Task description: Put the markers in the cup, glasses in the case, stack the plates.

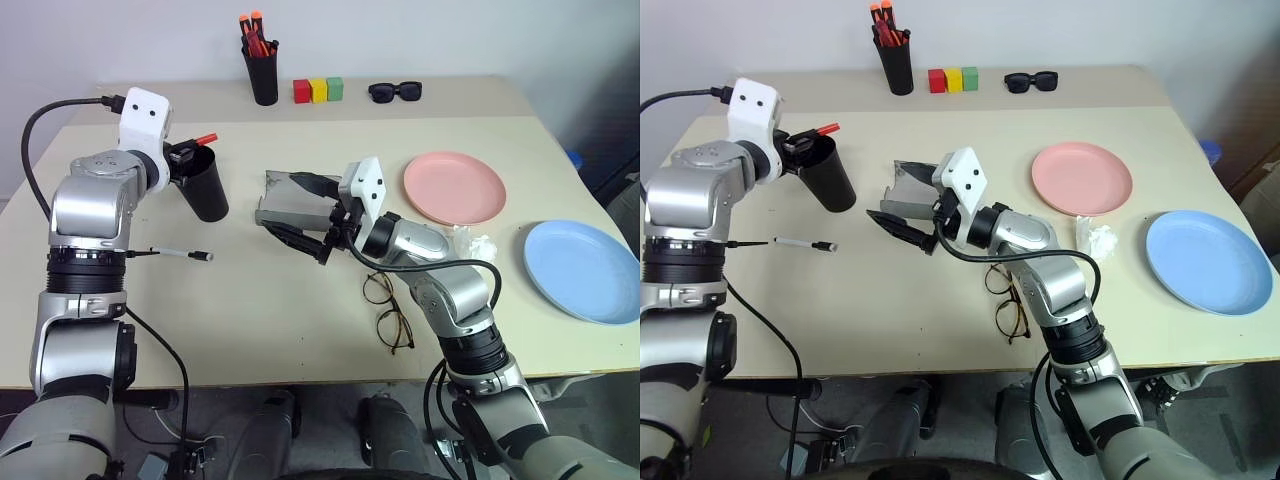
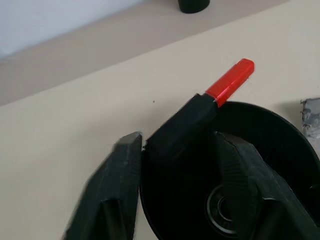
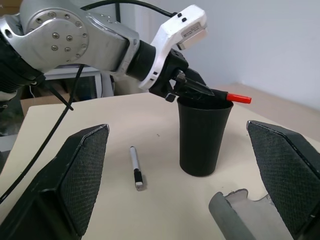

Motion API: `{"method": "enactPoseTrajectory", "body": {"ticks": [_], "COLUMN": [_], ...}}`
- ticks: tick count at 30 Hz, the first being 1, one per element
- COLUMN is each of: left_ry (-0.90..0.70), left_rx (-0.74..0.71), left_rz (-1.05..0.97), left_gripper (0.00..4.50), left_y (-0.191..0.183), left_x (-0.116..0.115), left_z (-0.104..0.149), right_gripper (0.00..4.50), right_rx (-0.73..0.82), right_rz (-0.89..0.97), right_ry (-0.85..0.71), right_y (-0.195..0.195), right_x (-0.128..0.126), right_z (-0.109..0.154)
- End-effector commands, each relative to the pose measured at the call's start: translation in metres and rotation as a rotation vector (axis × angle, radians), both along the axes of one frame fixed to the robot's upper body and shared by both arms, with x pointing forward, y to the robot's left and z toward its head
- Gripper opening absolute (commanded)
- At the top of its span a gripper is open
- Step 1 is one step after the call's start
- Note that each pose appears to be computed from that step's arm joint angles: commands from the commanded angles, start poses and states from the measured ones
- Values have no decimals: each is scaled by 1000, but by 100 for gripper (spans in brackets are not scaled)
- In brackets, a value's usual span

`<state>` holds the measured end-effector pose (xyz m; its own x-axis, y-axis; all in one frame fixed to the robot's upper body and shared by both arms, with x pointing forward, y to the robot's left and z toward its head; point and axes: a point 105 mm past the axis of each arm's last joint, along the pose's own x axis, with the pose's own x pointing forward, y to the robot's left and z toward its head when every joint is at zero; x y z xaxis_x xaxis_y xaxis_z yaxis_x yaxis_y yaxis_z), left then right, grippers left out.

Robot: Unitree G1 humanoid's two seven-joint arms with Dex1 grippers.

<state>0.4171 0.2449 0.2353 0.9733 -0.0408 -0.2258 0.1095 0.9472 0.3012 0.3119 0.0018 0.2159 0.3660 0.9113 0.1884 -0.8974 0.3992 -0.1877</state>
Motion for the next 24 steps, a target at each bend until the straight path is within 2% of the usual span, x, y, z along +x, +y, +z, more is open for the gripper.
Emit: {"method": "enactPoseTrajectory", "body": {"ticks": [1, 2, 16, 24], "left_ry": [-52, -56, -79, -142], "left_rx": [12, 15, 12, -31], "left_rz": [-23, -28, -42, -61], "left_gripper": [46, 3, 3, 3], "left_y": [-5, -6, -12, -18], "left_x": [1, 0, -1, -6], "left_z": [15, 16, 20, 37], "right_gripper": [450, 450, 450, 450], "right_rx": [23, 22, 18, 15], "right_rz": [11, 11, 15, 18], "right_ry": [-43, -43, -42, -39], "right_y": [1, 1, 1, 2], "right_x": [-5, -5, -5, -6], "right_z": [9, 9, 8, 7]}}
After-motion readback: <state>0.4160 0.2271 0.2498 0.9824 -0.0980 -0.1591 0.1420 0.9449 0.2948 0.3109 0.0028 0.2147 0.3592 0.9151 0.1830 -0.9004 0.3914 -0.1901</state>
